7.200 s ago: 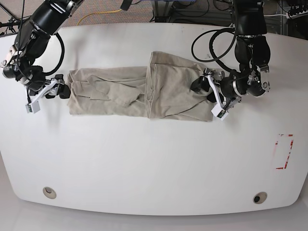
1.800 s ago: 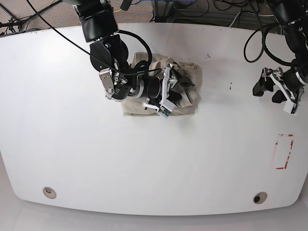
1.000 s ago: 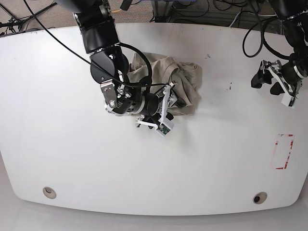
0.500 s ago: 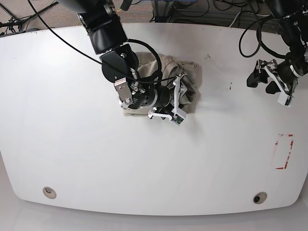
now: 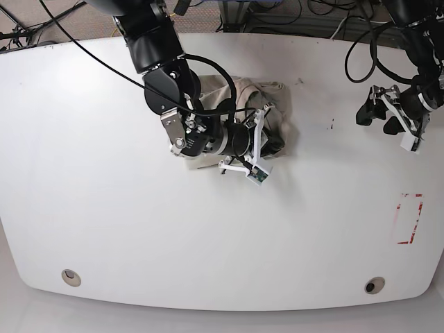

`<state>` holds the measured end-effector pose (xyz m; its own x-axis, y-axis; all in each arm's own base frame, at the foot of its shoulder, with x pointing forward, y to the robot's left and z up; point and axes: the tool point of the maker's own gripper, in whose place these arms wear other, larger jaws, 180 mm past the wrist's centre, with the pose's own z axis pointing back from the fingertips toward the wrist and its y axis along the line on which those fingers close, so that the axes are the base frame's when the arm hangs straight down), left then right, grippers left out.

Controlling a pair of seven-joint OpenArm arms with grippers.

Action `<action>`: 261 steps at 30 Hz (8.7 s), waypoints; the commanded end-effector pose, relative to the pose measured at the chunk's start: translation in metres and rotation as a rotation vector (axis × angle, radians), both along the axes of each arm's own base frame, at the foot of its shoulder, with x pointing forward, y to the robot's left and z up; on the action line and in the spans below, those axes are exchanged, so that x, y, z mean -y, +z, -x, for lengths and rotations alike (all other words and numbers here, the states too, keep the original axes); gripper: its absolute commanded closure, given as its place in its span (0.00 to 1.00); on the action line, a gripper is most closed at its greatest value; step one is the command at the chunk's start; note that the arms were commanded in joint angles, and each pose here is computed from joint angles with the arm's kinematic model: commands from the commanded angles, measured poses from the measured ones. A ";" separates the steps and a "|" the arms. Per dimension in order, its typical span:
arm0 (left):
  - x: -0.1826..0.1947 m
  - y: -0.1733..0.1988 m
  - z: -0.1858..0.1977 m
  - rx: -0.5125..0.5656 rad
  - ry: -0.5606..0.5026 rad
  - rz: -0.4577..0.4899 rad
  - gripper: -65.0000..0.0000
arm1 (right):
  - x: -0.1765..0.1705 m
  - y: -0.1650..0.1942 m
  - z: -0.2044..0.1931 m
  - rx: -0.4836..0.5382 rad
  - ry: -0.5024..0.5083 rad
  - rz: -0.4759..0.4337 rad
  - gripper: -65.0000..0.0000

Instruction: Fold the T-shirt properly

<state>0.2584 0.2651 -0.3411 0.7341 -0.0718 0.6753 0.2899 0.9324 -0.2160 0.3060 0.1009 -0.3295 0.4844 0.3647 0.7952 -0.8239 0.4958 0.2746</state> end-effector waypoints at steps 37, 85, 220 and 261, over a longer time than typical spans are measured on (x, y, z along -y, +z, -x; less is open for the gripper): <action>0.032 -0.001 -0.007 0.001 -0.116 0.013 0.23 | -0.013 0.040 -0.004 0.042 -0.041 -0.186 0.25; 0.053 -0.006 -0.009 -0.012 -0.181 0.024 0.23 | 0.007 -0.038 0.083 0.148 0.205 0.118 0.97; 0.158 -0.067 0.058 -0.225 -0.588 -0.059 0.48 | 0.047 -0.051 0.001 0.020 0.053 0.106 0.60; 0.144 0.046 -0.095 0.159 -0.632 -0.446 0.49 | 0.103 0.009 0.001 0.189 -0.067 0.138 0.60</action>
